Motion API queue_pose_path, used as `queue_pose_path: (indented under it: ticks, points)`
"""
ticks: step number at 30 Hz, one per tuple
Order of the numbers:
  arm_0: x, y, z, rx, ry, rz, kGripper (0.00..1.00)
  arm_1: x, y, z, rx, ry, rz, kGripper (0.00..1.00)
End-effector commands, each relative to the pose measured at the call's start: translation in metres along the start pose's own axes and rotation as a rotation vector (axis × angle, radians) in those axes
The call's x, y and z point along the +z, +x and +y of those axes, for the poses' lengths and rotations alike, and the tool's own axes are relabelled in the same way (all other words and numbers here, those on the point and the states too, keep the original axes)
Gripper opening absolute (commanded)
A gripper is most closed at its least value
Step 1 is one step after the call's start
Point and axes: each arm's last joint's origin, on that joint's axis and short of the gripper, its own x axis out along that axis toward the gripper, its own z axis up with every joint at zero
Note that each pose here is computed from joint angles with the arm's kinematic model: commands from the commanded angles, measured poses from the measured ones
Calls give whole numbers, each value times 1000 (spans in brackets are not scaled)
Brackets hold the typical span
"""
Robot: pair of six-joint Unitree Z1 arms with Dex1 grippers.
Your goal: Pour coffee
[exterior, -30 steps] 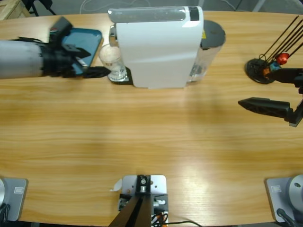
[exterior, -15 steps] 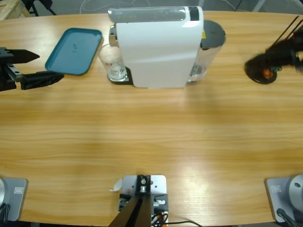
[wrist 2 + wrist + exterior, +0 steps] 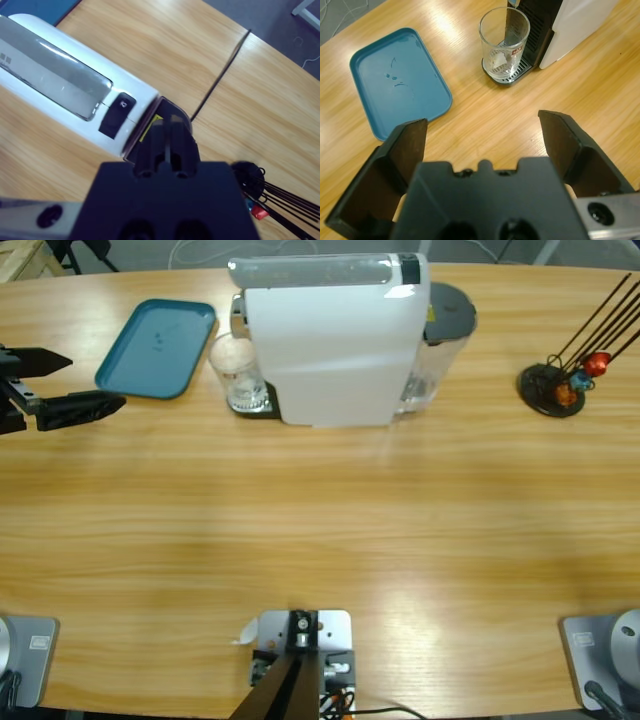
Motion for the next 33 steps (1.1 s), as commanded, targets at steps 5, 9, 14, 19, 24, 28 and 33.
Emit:
queue_pose_path:
  ticks: [5,9,14,19,24,28,33]
  points:
    - [-8,8,0,5,-10,61,964,4,38,32,36,-73,105,0]
    - [-8,9,-1,-1,-7,67,964,6,39,37,44,-82,112,0]
    - [-8,9,-2,-2,-6,67,964,5,40,39,46,-84,119,0]
    - [-9,8,-2,-3,-5,68,964,11,44,39,43,-86,112,0]
    - [-9,7,-3,-7,-1,68,964,17,46,39,33,-88,108,0]
    - [-9,7,-3,-8,0,68,964,19,44,39,30,-89,113,0]
    - [-9,7,-3,-8,0,67,964,17,41,38,26,-90,114,0]
